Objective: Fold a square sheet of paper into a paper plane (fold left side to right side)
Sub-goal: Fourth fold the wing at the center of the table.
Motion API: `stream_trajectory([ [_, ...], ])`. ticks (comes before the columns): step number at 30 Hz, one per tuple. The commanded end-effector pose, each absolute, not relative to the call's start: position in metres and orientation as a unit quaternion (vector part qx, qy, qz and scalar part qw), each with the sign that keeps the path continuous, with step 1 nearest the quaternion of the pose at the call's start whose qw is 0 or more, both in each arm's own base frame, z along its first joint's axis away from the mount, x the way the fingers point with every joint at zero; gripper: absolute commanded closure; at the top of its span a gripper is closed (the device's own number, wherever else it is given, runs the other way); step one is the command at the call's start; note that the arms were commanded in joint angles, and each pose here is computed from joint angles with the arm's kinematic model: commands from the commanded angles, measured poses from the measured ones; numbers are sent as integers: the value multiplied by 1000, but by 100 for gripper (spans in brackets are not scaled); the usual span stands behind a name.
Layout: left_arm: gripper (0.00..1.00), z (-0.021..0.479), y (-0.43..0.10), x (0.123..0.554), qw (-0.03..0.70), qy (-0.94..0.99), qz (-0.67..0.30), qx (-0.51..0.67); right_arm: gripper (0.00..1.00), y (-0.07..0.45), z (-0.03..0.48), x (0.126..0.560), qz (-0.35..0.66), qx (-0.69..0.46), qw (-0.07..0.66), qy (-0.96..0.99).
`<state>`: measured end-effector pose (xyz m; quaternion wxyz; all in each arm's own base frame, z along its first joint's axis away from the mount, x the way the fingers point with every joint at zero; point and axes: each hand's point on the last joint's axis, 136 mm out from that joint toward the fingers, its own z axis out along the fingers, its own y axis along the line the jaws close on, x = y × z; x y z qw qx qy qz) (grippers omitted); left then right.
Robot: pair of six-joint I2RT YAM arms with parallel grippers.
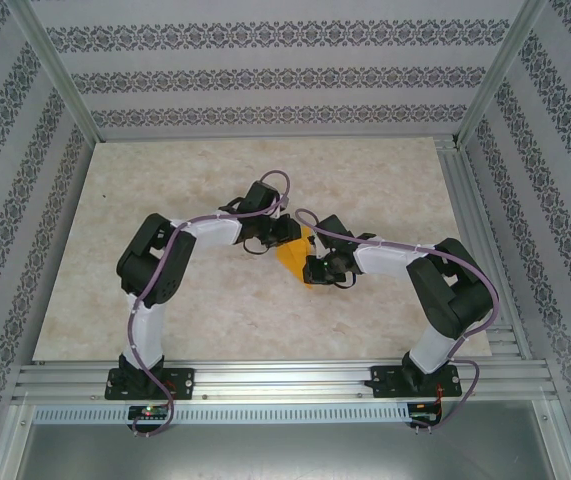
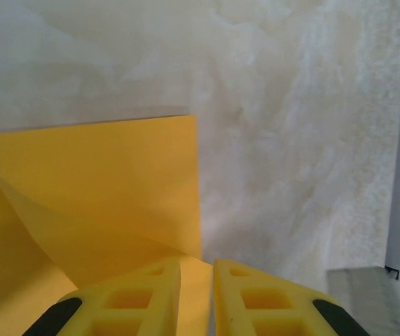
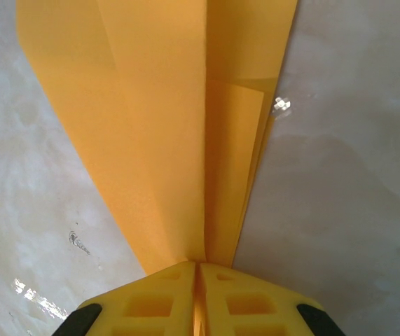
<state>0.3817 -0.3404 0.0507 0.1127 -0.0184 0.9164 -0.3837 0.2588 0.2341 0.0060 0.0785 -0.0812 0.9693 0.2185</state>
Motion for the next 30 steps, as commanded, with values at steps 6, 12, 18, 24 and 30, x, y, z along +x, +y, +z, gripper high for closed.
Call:
stream_trajectory([
  [6,78,28,-339,401,131,926,-353,-7,89,182,-48,191,98,-70,-54,991],
  [12,78,20,-328,410,142,937,-319,0,89,182,-49,190,98,-71,-57,991],
  [18,78,16,-310,420,153,943,-297,-4,89,183,-50,190,97,-74,-59,991],
  [24,78,12,-293,435,163,946,-279,-9,89,184,-49,190,98,-76,-58,991],
  [30,77,9,-281,453,169,948,-271,-12,89,185,-49,188,98,-77,-61,990],
])
